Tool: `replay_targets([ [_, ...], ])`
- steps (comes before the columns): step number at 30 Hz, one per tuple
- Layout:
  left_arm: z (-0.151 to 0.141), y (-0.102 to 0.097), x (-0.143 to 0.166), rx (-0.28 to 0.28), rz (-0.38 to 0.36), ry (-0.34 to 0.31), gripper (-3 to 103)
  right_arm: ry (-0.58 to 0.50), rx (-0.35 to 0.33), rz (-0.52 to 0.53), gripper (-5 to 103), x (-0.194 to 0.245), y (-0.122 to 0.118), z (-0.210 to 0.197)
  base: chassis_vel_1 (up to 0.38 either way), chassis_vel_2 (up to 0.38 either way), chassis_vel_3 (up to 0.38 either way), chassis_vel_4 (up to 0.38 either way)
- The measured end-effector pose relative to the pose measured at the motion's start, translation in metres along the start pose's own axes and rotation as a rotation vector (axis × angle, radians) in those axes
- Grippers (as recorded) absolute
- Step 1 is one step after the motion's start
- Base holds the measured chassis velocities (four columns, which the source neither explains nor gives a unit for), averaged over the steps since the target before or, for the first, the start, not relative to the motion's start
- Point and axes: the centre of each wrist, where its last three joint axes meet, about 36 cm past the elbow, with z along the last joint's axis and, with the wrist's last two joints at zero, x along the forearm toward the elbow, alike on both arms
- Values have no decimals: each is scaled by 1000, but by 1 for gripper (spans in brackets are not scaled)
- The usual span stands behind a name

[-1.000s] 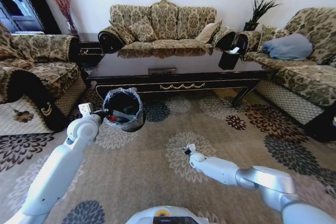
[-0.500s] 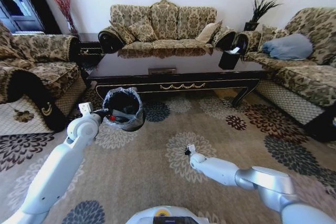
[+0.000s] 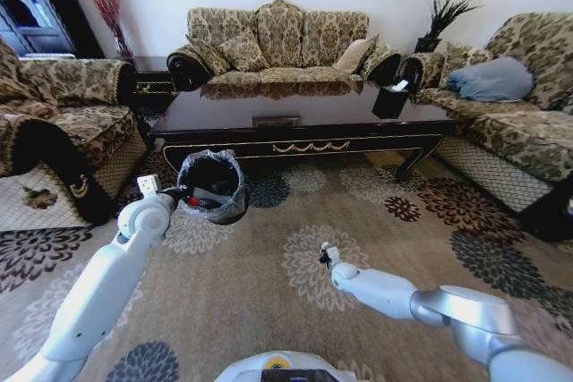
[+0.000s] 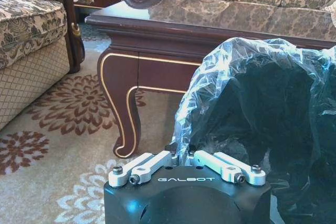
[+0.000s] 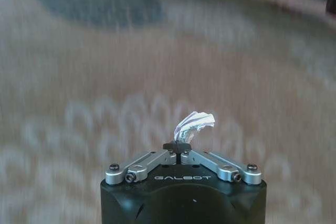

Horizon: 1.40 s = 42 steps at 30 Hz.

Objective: Move to the front of the table and pick up the trash from the floor, then place it into the trash bin.

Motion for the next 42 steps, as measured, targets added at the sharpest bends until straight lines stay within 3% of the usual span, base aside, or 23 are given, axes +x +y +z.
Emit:
replay_targets([
  [1,0,0,0,0,0,0,1,0,0,0,0,0,0,0,0,0,0,0],
  [5,7,0,-6,0,-2,24,1,-229,15,-69,0,8,-7,-65,0,0,0,0],
  [6,7,0,-6,0,-2,24,1,-229,15,-69,0,8,-7,-65,0,0,0,0],
  [14,25,-3,-18,14,5,85,1,-570,-58,-172,0,52,11,-193,0,0,0,0],
  [19,32,-9,-24,19,17,111,1,-712,-48,-241,0,70,13,-241,0,0,0,0],
  [27,35,-16,-37,40,34,139,1,-820,0,-384,0,82,33,-267,0,0,0,0],
  [31,35,-19,-41,68,48,150,1,-847,36,-469,0,88,55,-274,0,0,0,0],
  [34,34,-21,-42,81,49,150,1,-853,52,-546,0,91,88,-276,0,0,0,0],
  [42,29,-22,-42,109,67,145,1,-870,83,-647,0,90,139,-283,0,0,0,0],
])
